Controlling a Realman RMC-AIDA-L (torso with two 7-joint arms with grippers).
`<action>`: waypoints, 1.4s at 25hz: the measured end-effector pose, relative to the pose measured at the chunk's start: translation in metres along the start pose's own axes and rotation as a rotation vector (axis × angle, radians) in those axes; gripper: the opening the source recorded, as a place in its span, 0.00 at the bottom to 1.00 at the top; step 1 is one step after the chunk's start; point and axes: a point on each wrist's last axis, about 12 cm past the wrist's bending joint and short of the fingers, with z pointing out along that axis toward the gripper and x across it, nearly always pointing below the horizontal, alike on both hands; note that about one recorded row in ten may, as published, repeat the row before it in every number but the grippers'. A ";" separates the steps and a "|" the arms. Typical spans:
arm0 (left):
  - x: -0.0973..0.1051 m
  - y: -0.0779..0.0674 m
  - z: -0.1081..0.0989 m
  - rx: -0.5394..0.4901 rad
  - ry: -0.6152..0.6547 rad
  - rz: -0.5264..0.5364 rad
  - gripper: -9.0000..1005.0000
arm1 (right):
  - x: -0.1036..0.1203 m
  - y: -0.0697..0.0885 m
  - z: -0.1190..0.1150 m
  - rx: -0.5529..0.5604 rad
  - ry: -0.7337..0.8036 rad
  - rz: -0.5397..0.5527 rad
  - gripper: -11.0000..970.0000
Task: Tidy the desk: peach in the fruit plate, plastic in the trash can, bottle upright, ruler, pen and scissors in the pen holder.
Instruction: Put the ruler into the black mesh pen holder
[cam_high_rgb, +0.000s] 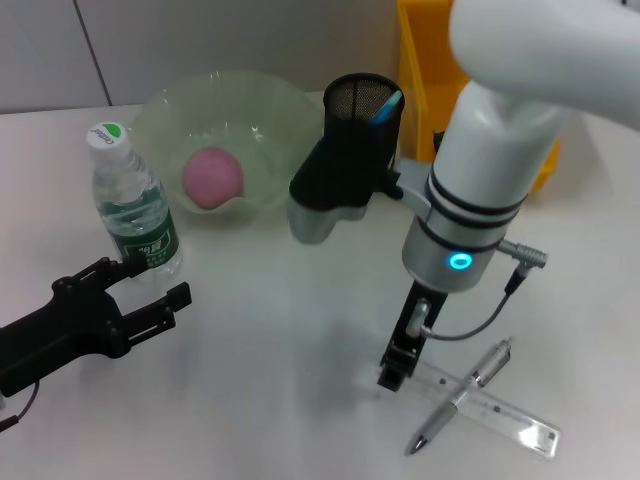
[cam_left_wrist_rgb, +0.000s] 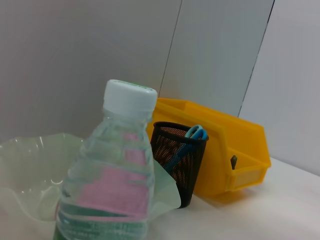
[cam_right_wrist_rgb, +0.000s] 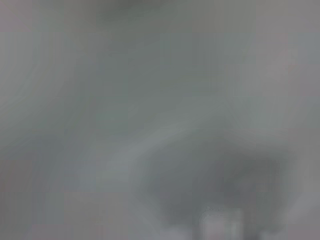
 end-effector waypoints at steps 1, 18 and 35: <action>0.000 0.000 0.000 0.000 0.000 0.000 0.80 | 0.000 0.000 0.000 0.000 0.000 0.000 0.40; -0.001 0.002 -0.002 -0.004 0.001 0.004 0.80 | 0.008 -0.033 -0.033 -0.098 -0.199 0.077 0.40; -0.002 0.002 -0.002 -0.004 -0.001 0.013 0.80 | 0.032 -0.071 -0.074 -0.158 -0.448 0.161 0.40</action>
